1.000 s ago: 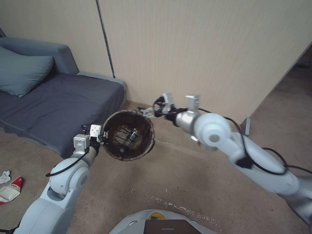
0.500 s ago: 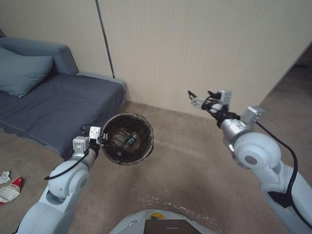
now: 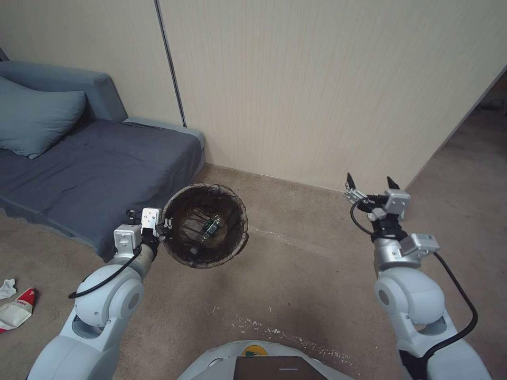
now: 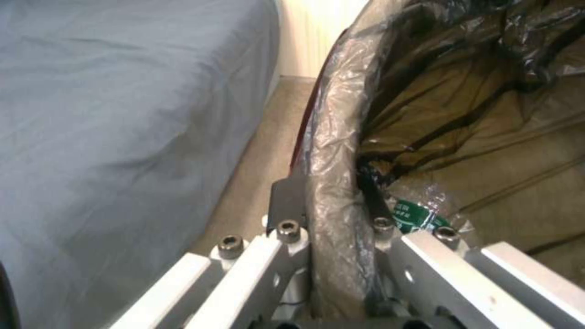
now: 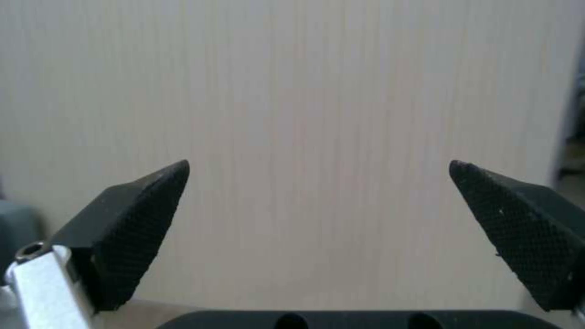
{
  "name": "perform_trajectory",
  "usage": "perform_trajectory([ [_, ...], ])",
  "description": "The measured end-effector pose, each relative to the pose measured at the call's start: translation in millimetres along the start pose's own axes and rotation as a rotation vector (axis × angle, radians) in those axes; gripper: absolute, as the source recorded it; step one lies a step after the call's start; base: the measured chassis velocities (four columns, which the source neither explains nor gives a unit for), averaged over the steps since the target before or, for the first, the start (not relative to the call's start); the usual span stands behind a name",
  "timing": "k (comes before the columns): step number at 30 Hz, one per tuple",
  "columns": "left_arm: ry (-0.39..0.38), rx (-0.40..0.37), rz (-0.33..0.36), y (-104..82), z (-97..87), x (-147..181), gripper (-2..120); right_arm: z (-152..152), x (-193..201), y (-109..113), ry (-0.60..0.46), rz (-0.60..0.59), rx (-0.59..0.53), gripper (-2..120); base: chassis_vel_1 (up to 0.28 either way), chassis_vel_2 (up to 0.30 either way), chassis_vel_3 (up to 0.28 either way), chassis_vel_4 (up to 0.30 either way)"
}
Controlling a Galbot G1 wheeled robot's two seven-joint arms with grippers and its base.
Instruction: Pick up the trash bin, then pick up the garbage from the floor and place it into the trash bin.
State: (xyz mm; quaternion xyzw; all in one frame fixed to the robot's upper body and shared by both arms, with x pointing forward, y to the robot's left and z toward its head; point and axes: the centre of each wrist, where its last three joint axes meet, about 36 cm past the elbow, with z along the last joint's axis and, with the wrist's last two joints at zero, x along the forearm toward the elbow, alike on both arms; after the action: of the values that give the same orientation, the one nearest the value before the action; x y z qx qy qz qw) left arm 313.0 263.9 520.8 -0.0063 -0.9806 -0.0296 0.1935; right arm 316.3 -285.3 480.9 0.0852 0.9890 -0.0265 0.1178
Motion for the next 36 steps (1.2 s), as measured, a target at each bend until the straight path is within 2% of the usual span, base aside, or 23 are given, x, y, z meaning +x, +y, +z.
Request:
perform_trajectory([
  [7, -0.010, 0.019, -0.013, -6.2, 7.3, 2, 3, 27, 23, 4, -0.024, 0.065, 0.061, 100, 0.000, 0.000, 0.000, 0.000],
  [16, -0.038, 0.011, -0.019, -7.7, 7.5, 4, 3, 39, 27, 21, -0.015, 0.090, 0.025, 100, 0.000, 0.000, 0.000, 0.000],
  [36, -0.052, -0.011, -0.014, -9.6, 7.4, 7, 3, 51, 27, 26, 0.000, 0.084, 0.023, 100, 0.000, 0.000, 0.000, 0.000],
])
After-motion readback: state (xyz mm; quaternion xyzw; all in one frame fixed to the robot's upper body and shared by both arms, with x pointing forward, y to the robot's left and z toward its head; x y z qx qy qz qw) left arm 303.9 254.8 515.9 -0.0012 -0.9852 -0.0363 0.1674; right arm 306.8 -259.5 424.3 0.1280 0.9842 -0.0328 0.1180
